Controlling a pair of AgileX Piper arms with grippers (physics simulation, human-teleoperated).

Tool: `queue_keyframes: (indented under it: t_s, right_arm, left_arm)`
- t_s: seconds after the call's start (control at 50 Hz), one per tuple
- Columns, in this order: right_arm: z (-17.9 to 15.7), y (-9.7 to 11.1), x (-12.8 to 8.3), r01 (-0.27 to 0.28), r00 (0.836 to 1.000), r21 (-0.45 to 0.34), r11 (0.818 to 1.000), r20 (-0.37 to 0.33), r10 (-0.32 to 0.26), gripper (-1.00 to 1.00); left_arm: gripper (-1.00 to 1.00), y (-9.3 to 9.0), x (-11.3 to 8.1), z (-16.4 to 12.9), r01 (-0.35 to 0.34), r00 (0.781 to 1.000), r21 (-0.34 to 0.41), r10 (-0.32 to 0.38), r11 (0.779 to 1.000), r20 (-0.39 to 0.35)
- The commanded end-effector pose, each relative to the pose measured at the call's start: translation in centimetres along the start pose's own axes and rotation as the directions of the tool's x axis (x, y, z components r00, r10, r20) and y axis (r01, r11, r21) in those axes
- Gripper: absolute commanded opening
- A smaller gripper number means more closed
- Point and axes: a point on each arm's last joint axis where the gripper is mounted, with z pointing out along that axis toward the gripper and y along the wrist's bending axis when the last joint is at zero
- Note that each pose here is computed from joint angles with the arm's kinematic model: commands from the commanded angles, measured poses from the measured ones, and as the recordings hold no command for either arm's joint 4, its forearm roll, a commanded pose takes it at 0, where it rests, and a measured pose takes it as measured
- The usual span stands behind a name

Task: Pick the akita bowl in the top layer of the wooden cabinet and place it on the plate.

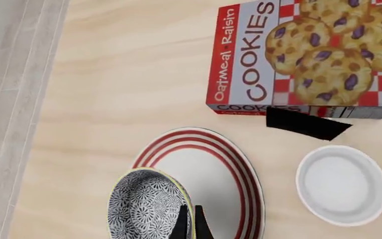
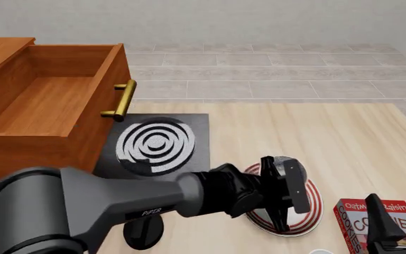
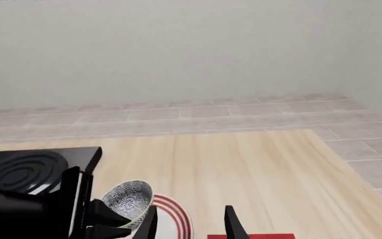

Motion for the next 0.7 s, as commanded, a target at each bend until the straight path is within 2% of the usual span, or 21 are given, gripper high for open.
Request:
queue_keyframes:
  t_s: [0.02, 0.7]
  right_arm:
    - [0.0, -0.1, 0.0, -0.006, 1.000, 0.011, 1.000, 0.002, 0.006, 1.00]
    - [0.0, -0.1, 0.0, -0.015, 1.000, 0.016, 1.000, -0.002, 0.015, 1.00]
  left_arm:
    - [-1.00, -0.6, -0.6, 0.8, 0.010, 1.000, 0.020, -0.010, 1.000, -0.010]
    - [-1.00, -1.8, -0.5, 1.7, 0.073, 0.996, 0.058, -0.070, 0.996, -0.053]
